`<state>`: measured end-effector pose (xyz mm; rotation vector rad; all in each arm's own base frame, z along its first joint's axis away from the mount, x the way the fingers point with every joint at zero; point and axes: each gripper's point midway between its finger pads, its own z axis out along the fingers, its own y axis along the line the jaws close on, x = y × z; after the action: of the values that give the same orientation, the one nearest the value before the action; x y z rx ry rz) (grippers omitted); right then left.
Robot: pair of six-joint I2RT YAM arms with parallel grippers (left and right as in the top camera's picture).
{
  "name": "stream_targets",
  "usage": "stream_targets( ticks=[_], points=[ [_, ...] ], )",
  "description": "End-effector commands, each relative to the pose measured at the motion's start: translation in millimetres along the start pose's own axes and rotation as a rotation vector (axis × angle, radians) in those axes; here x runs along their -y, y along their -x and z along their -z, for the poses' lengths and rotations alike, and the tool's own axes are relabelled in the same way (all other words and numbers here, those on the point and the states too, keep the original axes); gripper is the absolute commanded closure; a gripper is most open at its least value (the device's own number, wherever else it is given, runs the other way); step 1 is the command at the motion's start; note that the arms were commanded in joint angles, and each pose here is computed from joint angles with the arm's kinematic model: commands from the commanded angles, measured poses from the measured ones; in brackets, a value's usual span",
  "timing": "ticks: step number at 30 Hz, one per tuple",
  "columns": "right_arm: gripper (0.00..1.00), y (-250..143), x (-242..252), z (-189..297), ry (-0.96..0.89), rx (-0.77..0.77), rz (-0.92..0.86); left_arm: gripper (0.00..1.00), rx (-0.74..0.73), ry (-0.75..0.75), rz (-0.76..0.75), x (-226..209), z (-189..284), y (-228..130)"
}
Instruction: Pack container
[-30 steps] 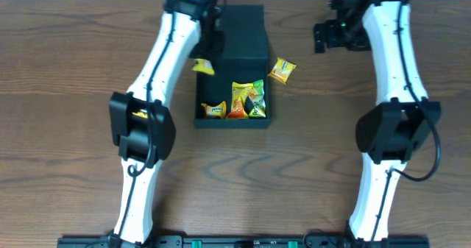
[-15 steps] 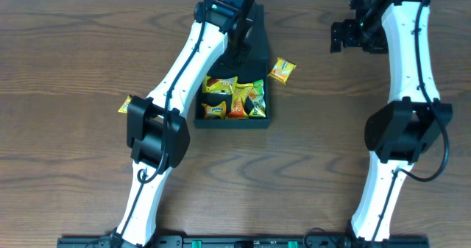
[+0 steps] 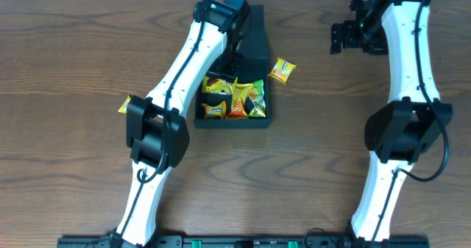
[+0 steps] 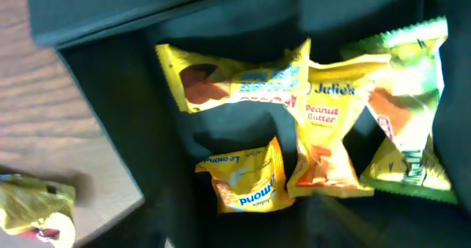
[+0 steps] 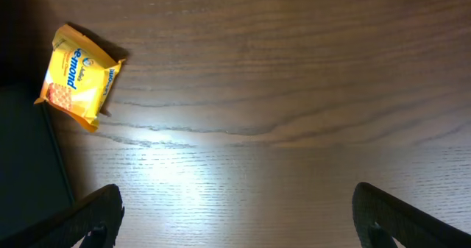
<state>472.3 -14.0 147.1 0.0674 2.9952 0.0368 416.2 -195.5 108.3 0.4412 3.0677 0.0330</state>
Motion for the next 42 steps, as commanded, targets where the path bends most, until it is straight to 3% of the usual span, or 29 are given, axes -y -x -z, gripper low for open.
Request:
stream_targets(
  ticks=[1, 4, 8, 10, 12, 16, 19, 25, 35, 42],
  points=[
    [0.01, 3.4, -0.6, 18.6, 0.003, 0.046, 0.005, 0.39, 0.016, 0.018, 0.237, -9.6, 4.8, 3.8],
    [0.01, 1.9, -0.7, 18.5, 0.004, 0.040, 0.005, 0.46, -0.038, -0.011, 0.525, -9.0, 2.5, -5.9],
    [0.01, 0.3, -1.4, 18.5, 0.003, 0.034, 0.007, 0.45, -0.030, -0.048, 0.476, -1.3, -2.0, -1.0],
    [0.01, 0.2, -1.4, 18.5, 0.004, 0.033, 0.007, 0.46, 0.004, -0.066, 0.323, 5.2, -4.7, 6.8],
    [0.01, 0.2, -1.4, 18.5, 0.004, 0.033, 0.007, 0.45, 0.040, -0.070, 0.071, 12.5, -5.5, 13.1],
    [0.01, -0.4, -1.4, 18.4, 0.004, 0.031, 0.007, 0.33, 0.034, -0.044, -0.378, 15.6, -5.6, 7.3],
    [0.01, -2.9, -1.4, 18.4, 0.003, 0.021, 0.011, 0.06, 0.004, -0.037, -0.543, 9.8, -5.9, 0.2],
    [0.01, -10.0, -0.5, 18.3, -0.001, -0.008, 0.024, 0.05, -0.075, -0.046, -0.974, -5.8, -5.5, -17.7],
    [0.01, -8.9, 1.4, 18.3, -0.012, -0.004, 0.032, 0.05, 0.072, -0.112, -1.191, -8.9, -7.6, 6.4],
    [0.01, -4.8, 1.3, 18.4, -0.012, 0.013, 0.032, 0.05, -0.006, -0.171, -1.236, -10.3, -33.6, -14.1]
  ],
)
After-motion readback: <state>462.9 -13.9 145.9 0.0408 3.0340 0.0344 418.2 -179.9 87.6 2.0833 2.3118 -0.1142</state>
